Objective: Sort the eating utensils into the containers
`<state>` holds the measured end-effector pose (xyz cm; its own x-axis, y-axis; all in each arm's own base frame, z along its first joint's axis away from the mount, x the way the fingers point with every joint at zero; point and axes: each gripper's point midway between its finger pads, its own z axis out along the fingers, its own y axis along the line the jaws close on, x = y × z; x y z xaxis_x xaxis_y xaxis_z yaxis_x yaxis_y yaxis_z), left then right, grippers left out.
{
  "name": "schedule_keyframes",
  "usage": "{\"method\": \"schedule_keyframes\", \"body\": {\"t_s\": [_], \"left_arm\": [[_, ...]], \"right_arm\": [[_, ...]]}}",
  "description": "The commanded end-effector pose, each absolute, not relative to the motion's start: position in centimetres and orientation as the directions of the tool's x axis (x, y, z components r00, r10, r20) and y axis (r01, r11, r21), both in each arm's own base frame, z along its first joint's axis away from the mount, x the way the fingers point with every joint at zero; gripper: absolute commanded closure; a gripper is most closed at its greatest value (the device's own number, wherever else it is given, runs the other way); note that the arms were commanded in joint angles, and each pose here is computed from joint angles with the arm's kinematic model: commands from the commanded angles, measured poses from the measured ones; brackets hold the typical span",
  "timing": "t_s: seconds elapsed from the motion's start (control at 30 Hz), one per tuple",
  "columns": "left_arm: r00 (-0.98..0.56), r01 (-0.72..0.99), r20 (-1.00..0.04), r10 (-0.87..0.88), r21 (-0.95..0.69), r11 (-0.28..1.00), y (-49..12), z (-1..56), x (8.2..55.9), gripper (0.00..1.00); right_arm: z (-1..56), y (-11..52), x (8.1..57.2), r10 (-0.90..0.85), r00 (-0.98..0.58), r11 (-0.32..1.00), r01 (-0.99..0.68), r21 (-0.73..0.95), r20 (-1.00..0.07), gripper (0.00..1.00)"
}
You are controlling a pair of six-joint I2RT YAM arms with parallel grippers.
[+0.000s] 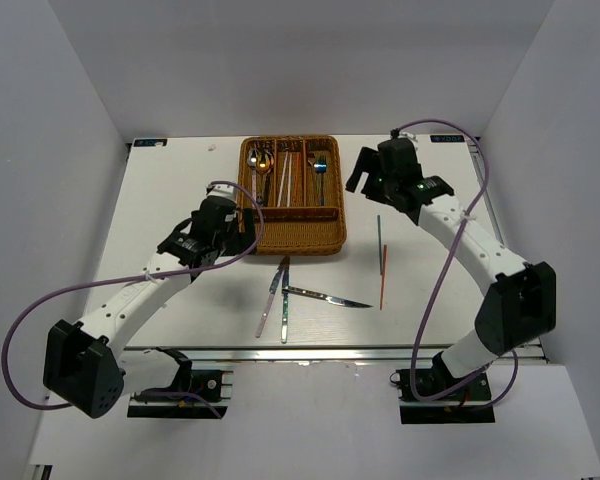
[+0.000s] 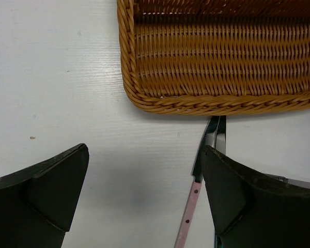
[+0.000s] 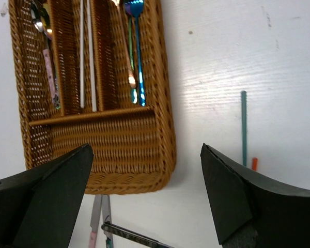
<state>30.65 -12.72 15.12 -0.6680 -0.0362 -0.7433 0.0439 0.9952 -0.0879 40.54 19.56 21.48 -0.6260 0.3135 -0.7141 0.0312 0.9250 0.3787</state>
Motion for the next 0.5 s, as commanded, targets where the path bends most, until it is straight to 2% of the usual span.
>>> {"method": "schedule_keyframes", "body": {"t_s": [0.0,0.47], "left_arm": [[-0.658,0.086,-0.751,-0.047,-0.137,0.987,-13.9,16.2,30.6,0.02],[-0.545,-0.007,-0.833,-0.093,-0.106,0.994,-11.0,19.6,30.3,0.02]], "right_arm": [[22.5,18.0,39.0,0.33,-0.591,0.926,0.05,0.374,-0.736,0.11],[22.0,17.0,37.0,0.316,-0.615,0.932,0.061,0.356,-0.722,0.11]]}}
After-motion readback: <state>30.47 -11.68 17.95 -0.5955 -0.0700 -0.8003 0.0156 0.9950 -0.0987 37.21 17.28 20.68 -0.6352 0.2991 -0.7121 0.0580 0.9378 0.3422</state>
